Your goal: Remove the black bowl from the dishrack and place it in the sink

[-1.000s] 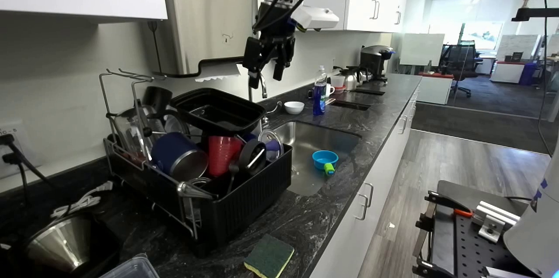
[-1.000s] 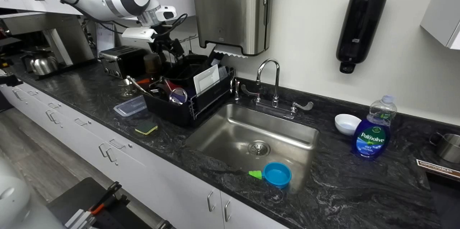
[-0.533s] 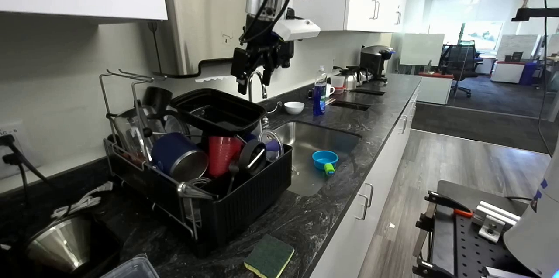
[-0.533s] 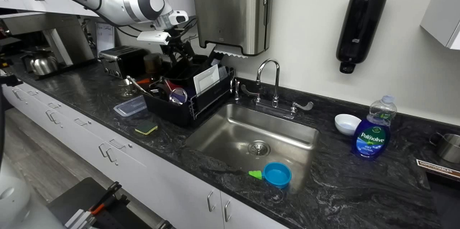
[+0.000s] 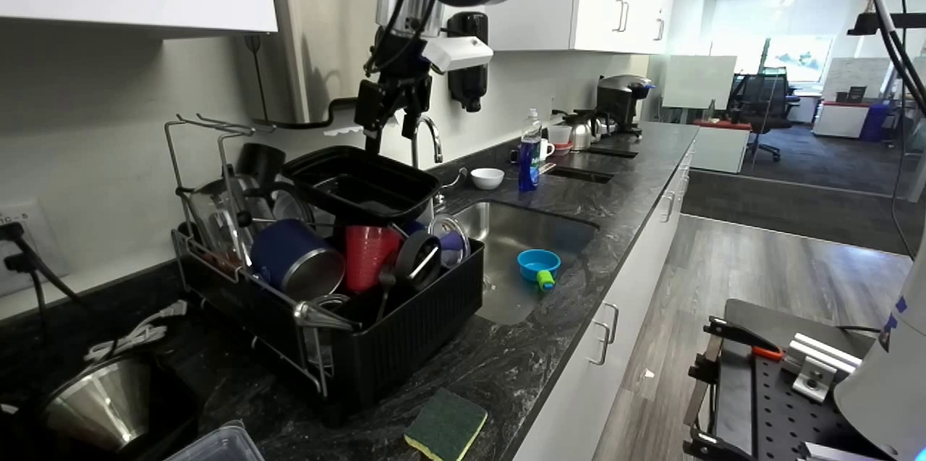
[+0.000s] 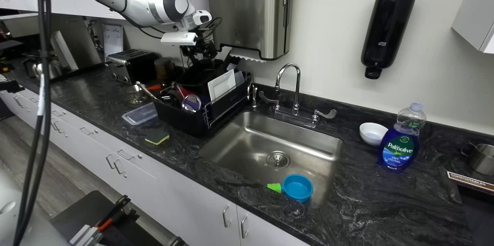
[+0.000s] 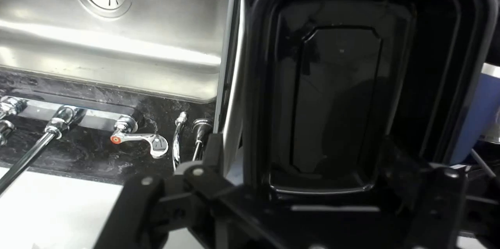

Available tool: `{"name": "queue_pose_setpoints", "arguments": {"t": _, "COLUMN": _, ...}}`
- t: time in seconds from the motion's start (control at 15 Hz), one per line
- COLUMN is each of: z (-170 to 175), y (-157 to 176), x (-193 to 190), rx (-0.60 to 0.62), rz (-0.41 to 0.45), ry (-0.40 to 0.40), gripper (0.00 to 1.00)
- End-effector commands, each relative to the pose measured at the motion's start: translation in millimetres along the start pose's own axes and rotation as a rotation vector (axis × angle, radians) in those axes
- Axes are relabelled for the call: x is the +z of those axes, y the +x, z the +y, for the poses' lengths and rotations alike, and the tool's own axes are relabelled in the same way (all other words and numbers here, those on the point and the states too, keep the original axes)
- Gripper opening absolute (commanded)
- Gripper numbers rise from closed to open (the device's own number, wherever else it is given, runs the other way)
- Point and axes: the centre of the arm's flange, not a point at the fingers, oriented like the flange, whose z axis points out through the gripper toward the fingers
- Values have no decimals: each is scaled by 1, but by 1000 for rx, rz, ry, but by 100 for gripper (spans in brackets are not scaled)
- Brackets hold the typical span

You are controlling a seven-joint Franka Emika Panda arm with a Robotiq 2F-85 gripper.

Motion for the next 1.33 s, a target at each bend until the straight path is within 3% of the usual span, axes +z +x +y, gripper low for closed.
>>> {"name": "queue_pose_setpoints", "arguments": {"t": 0.0, "z": 8, "y": 21, "x": 6, "rx": -56, "rz": -3, "ry": 12, "gripper": 100}}
{"name": "queue_pose_setpoints", "arguments": {"t": 1.07, "z": 24, "y": 28, "x": 52, "rx": -80, "rz": -71, "ry": 9, "gripper": 100}}
{"name": "queue_pose_setpoints", "arguments": {"t": 1.13, "z": 23, "y": 28, "x": 53, "rx": -79, "rz": -72, "ry": 10, "gripper": 75}}
{"name": "queue_pose_setpoints", "arguments": {"t": 1.27, "z": 22, "y": 27, "x": 53, "rx": -81, "rz": -73, "ry": 6, "gripper": 66}}
